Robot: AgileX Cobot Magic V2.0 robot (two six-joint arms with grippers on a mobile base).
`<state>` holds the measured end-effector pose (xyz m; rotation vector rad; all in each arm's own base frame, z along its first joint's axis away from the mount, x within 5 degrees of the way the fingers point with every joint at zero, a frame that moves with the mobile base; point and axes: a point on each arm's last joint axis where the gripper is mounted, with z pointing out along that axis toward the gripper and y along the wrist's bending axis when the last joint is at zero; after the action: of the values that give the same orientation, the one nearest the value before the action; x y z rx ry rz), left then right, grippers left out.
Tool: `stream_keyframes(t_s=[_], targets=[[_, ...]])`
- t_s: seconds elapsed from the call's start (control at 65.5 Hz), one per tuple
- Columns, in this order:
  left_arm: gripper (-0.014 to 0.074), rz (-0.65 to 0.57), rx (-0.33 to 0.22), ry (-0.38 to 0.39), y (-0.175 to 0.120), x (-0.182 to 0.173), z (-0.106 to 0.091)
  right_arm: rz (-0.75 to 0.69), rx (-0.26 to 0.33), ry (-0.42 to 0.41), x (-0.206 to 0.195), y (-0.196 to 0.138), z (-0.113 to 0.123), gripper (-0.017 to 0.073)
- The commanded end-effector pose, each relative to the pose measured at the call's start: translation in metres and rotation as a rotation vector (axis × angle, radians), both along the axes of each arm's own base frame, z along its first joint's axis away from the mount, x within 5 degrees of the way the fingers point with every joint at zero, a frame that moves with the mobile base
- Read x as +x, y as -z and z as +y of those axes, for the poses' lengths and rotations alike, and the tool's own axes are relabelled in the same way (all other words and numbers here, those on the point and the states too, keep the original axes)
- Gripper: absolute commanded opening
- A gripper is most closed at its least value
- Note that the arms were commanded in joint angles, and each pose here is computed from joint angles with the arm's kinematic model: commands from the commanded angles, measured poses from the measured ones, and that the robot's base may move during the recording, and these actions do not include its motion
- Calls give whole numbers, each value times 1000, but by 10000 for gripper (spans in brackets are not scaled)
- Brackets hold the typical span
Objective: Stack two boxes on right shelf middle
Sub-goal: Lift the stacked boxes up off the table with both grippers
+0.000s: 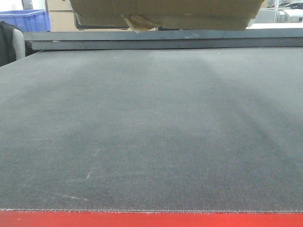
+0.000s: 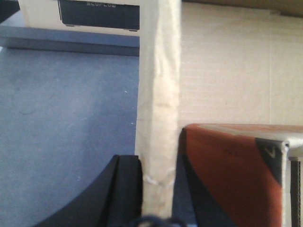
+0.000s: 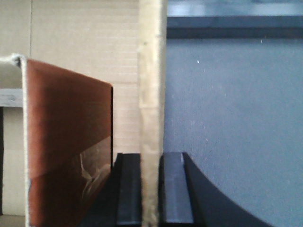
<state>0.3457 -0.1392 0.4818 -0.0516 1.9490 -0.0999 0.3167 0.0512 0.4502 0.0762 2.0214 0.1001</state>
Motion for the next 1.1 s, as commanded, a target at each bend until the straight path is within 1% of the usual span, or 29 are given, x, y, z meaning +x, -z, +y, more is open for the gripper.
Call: stream_keyframes(t_s=[0.0, 0.046, 0.153, 0.336, 0.412, 1.083], targets=[[-111, -47, -79, 29, -12, -4, 0, -100, -6, -7, -4, -14, -3, -162], [-111, -39, -91, 34, -11, -4, -1, -100, -6, -7, -4, -14, -3, -162], [-111, -38, -86, 31, -11, -4, -1, -100, -6, -7, -4, -14, -3, -162], [-111, -67, -27, 5, -13, -3, 3, -92, -7, -5, -4, -13, -3, -162], [-111, -71, -19, 2, -14, -3, 4, -94, -7, -5, -4, -13, -3, -162], [-111, -83, -22, 8, -15, -3, 3, -94, -7, -5, -4, -13, -3, -162]])
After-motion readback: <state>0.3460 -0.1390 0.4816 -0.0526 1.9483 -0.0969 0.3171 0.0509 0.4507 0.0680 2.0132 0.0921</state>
